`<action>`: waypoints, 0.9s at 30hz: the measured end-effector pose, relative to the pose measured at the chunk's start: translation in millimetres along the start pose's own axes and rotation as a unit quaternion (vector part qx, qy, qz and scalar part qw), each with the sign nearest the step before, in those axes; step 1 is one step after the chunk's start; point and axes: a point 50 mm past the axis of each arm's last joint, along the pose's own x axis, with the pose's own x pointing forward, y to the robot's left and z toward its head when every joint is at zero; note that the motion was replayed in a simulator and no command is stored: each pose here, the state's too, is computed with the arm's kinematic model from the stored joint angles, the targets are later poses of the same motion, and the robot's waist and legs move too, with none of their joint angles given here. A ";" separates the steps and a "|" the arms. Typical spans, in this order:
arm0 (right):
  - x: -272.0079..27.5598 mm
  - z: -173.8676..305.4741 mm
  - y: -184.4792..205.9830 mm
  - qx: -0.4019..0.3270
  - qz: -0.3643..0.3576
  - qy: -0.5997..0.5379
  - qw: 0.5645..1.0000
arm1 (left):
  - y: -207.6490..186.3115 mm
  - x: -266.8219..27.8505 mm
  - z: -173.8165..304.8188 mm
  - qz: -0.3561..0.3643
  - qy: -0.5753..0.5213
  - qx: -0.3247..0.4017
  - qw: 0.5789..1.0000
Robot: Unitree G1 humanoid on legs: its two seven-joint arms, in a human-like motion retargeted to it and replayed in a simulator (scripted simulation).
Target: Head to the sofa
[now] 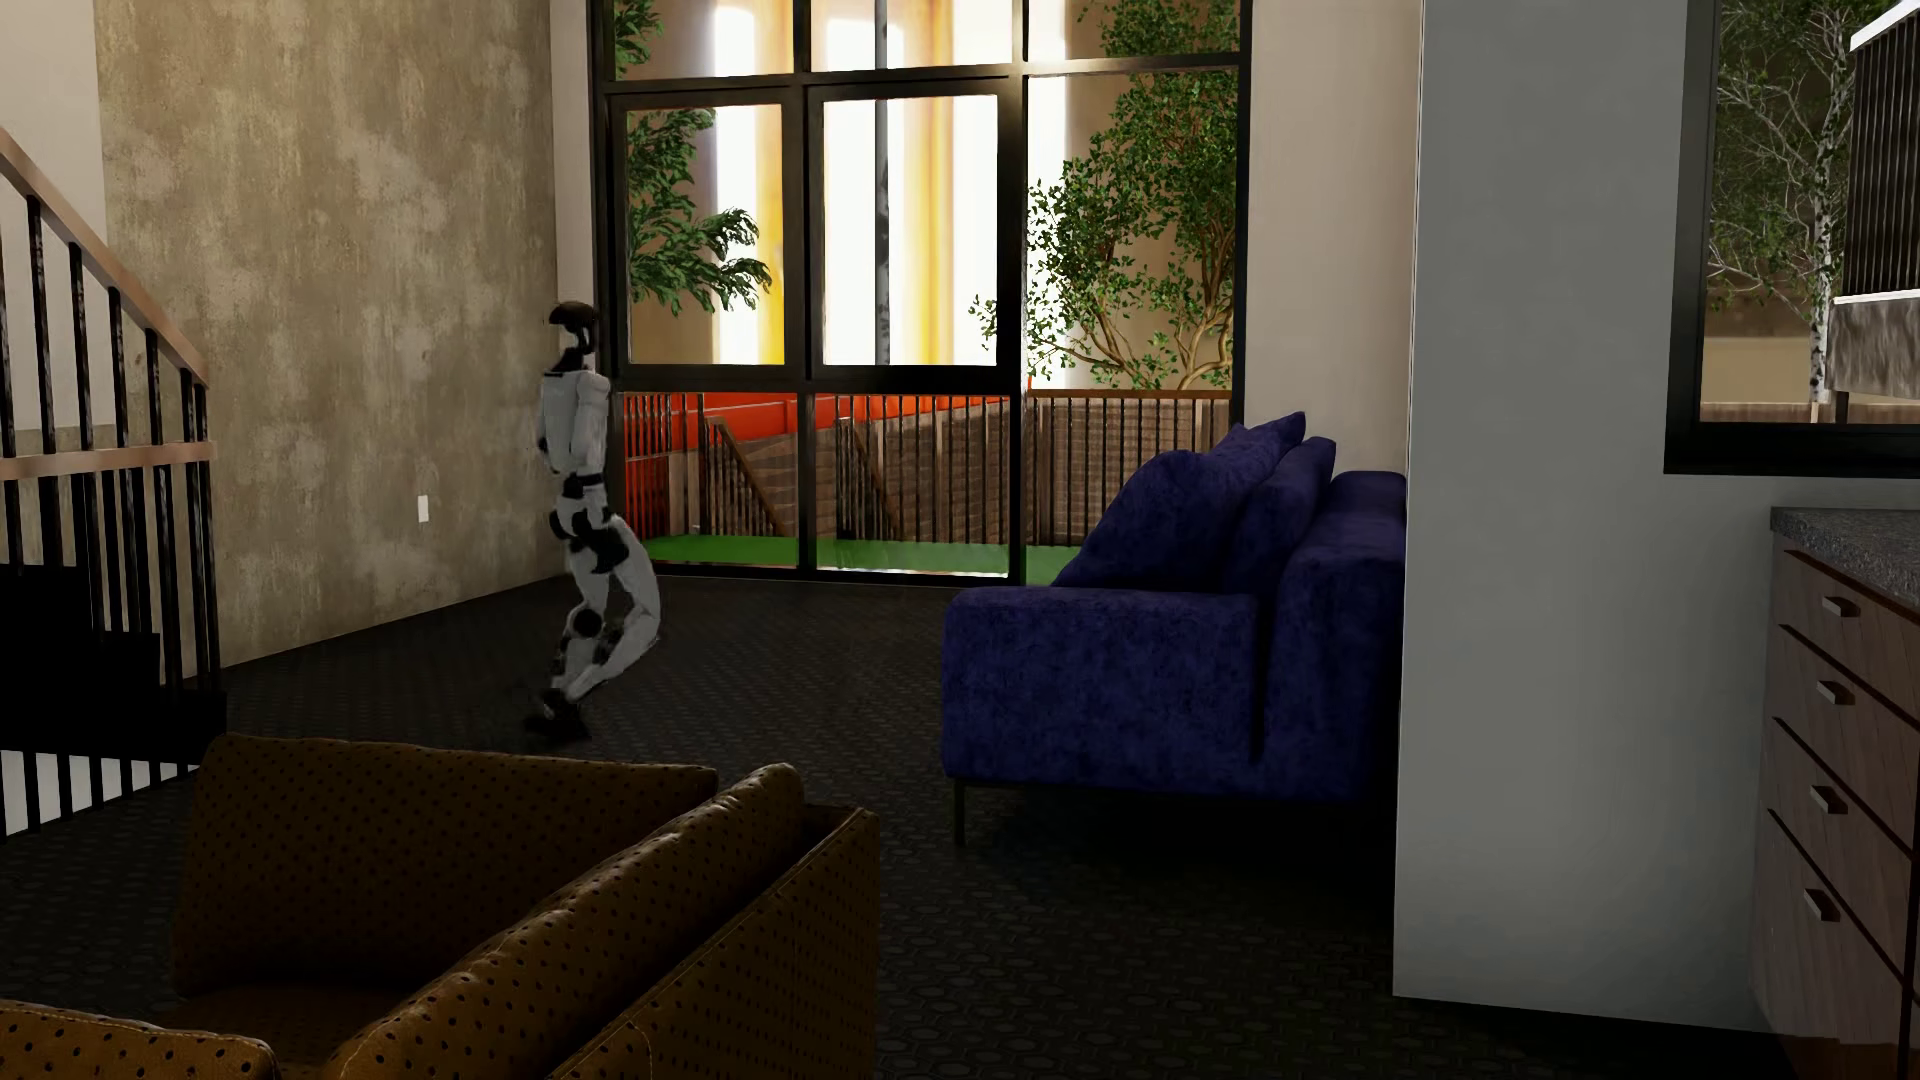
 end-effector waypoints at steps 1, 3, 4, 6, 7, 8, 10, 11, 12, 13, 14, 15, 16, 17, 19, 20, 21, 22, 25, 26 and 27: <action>-1.0 -0.1 -4.0 0.024 -0.012 -0.004 1.000 | 15.7 1.3 14.1 0.026 -0.026 -0.019 0.999; -2.0 0.1 -6.5 0.057 -0.024 -0.008 0.998 | 43.9 1.1 45.5 0.070 -0.084 -0.047 0.993; -2.1 -1.0 -4.5 0.069 -0.025 -0.007 0.997 | 55.3 0.1 63.0 0.086 -0.114 -0.055 0.988; -1.6 -5.8 6.6 0.079 -0.013 0.006 0.997 | 70.7 -3.6 98.4 0.105 -0.173 -0.057 0.978; -1.3 -8.6 14.7 0.076 -0.002 0.015 0.997 | 73.8 -6.0 114.3 0.108 -0.199 -0.054 0.972; -1.2 -11.9 22.8 0.068 0.010 0.025 0.997 | 73.2 -8.1 126.8 0.107 -0.221 -0.051 0.968; -2.6 -22.8 34.9 0.056 0.029 0.052 0.997 | 59.3 -9.0 136.3 0.089 -0.240 -0.052 0.965; -3.8 -29.8 37.5 0.046 0.035 0.068 0.996 | 45.7 -6.6 130.0 0.072 -0.230 -0.056 0.969; -4.6 -35.0 36.2 0.033 0.036 0.079 0.996 | 28.7 -3.1 115.6 0.051 -0.207 -0.061 0.975; -4.5 -35.9 31.1 0.025 0.032 0.081 0.996 | 9.9 -0.1 96.3 0.027 -0.174 -0.062 0.982; -3.3 -31.9 23.4 0.029 0.021 0.071 0.997 | -9.5 1.6 76.7 0.000 -0.140 -0.050 0.989; -1.7 -23.6 14.4 0.040 0.007 0.053 0.998 | -28.2 1.8 59.6 -0.031 -0.109 -0.023 0.993; 0.2 -12.3 4.5 0.049 -0.007 0.030 0.998 | -44.9 0.8 44.3 -0.062 -0.083 0.010 0.995; 2.1 1.3 -6.5 0.053 -0.021 0.004 0.998 | -58.5 -1.2 28.2 -0.088 -0.055 0.038 0.994; 4.9 31.7 -30.5 0.046 -0.048 -0.045 0.997 | -75.4 -8.5 -12.5 -0.115 0.017 0.056 0.992; 5.2 46.7 -41.7 0.041 -0.060 -0.068 0.995 | -79.6 -14.8 -36.5 -0.119 0.062 0.051 0.990; 5.0 60.9 -52.3 0.042 -0.073 -0.090 0.992 | -81.7 -22.8 -59.5 -0.120 0.104 0.043 0.986; 4.0 74.3 -62.5 0.051 -0.087 -0.110 0.989 | -82.7 -31.6 -79.3 -0.121 0.139 0.039 0.982; -4.6 108.7 -91.3 0.080 -0.127 -0.172 0.974 | -88.2 -53.0 -112.6 -0.131 0.188 0.038 0.973; -9.1 117.6 -98.8 0.081 -0.137 -0.192 0.968 | -91.9 -58.3 -118.3 -0.134 0.196 0.032 0.971; -13.7 124.0 -104.7 0.079 -0.145 -0.209 0.964 | -95.8 -62.7 -122.6 -0.137 0.202 0.026 0.969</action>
